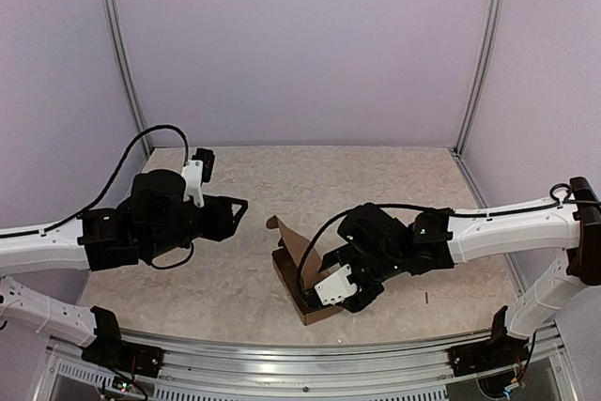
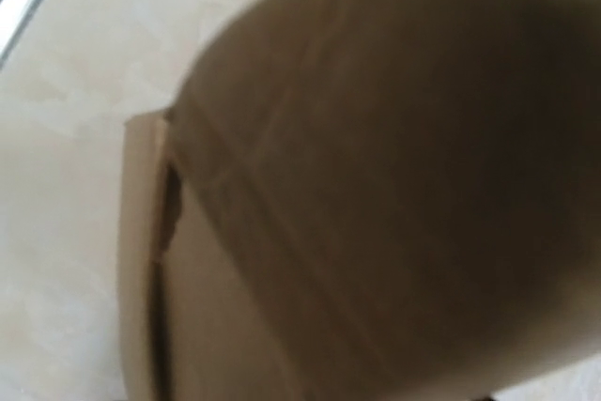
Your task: Fold the paper box
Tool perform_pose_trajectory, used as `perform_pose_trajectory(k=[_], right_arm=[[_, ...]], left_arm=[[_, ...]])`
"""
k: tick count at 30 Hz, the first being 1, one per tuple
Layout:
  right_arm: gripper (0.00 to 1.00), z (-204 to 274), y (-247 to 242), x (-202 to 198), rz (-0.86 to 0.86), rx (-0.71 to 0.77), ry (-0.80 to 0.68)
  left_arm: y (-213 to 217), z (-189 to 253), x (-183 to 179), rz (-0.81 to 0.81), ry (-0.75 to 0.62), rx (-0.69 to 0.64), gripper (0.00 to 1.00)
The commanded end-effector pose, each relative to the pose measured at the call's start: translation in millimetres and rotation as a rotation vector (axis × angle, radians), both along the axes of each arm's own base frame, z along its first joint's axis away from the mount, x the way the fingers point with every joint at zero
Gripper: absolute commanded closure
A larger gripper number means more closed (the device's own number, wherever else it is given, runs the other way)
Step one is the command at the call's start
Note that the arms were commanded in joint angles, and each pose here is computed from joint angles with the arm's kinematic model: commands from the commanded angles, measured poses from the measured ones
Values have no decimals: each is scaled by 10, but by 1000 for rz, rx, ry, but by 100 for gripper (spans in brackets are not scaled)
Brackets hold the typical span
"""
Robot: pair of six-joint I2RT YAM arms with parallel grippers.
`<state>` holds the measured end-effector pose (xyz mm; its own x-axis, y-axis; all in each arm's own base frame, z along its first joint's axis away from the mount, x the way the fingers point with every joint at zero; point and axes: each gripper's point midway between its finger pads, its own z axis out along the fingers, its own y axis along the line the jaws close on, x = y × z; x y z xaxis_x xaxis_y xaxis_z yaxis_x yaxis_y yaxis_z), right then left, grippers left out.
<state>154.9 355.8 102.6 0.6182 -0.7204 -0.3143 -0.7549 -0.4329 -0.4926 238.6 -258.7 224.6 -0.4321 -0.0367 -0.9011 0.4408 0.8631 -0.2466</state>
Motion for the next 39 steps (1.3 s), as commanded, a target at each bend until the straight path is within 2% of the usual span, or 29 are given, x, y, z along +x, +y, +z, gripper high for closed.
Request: perform_pose_trajectory(k=[1,5,10,13,22,31,39], right_arm=[[23,-98,-27,2,2,-40,-25],[24,-96,-23,6,-1,-41,-28],[24,-108,-12,-1,0,-41,-22],[24,-106,-2,-6,1,-39,-21],[24,-125,-1,-5,-3,-44,-18],[24,-103,-38,18,-20,-48,-29],[23,-58,-220,-25,-49,-49,-13]], left_arm=[[-263,-49,47,55,294,-75,45],[-637,-188,7,-16,451,-121,45],[-772,-425,-99,-45,615,-139,48],[-849,-469,-163,-81,663,-164,49],[-1034,-572,-233,-163,707,-189,53],[-993,-883,-296,-159,765,-149,69],[-888,-1106,-306,-139,772,-122,71]])
